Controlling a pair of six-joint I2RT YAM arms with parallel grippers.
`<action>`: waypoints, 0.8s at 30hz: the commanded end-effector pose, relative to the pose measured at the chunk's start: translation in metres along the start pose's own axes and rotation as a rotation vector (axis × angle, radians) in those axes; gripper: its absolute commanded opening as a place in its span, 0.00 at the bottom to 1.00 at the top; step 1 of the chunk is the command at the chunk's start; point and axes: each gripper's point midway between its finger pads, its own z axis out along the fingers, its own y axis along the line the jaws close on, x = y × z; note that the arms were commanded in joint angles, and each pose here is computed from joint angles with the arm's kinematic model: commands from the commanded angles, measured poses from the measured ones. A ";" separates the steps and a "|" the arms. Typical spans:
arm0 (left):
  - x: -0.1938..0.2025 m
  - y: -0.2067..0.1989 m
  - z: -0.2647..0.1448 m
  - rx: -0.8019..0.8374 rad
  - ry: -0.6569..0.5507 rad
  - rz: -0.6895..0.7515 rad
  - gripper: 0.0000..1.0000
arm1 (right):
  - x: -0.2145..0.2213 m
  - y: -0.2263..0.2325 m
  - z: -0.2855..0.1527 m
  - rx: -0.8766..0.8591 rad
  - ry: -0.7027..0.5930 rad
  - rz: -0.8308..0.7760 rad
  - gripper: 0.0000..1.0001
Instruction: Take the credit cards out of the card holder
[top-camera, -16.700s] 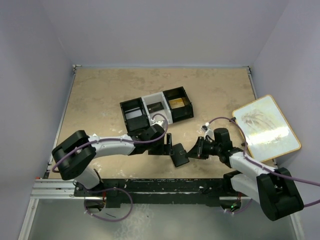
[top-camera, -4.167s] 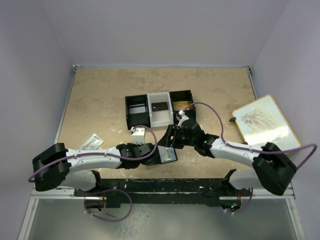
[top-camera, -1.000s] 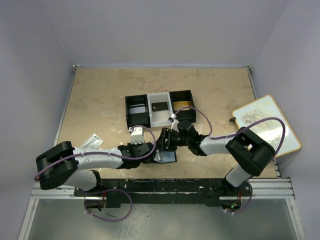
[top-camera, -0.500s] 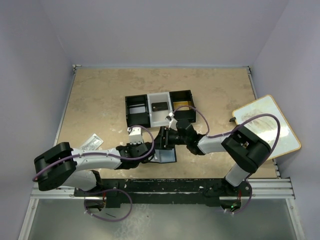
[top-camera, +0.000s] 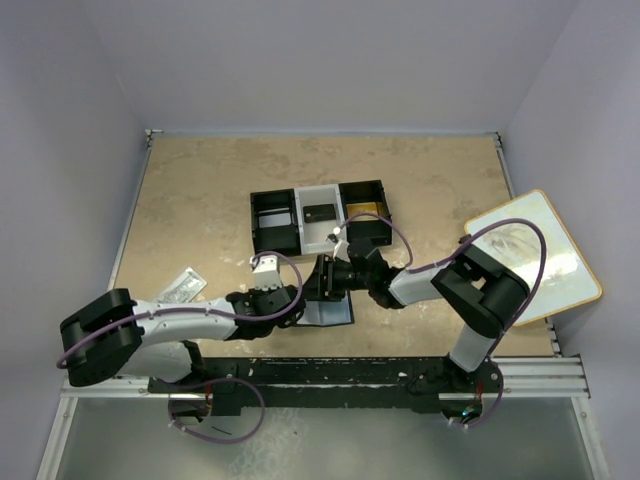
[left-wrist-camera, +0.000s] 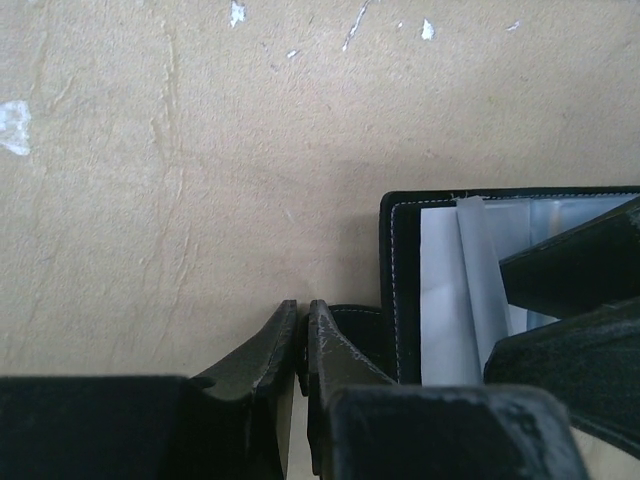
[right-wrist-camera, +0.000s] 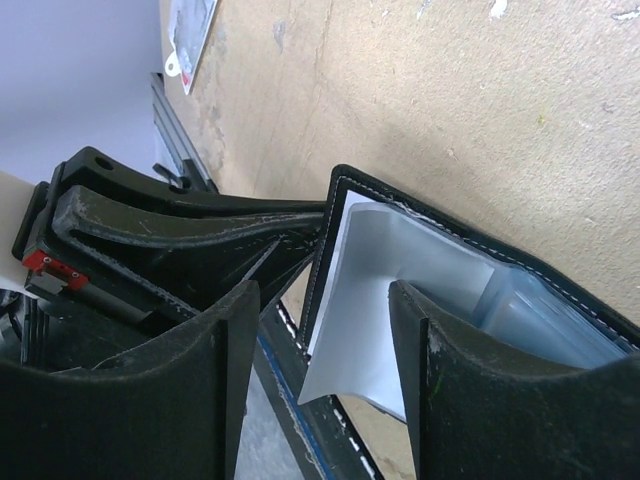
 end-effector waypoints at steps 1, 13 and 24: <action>0.017 0.032 -0.007 -0.075 0.073 0.039 0.06 | -0.005 0.002 0.003 0.015 -0.018 0.003 0.56; -0.008 0.026 -0.030 -0.035 0.034 -0.008 0.31 | 0.005 -0.002 0.009 0.009 0.020 -0.012 0.49; -0.060 0.007 -0.061 0.002 -0.074 -0.072 0.34 | 0.021 -0.013 0.020 0.021 0.067 0.024 0.25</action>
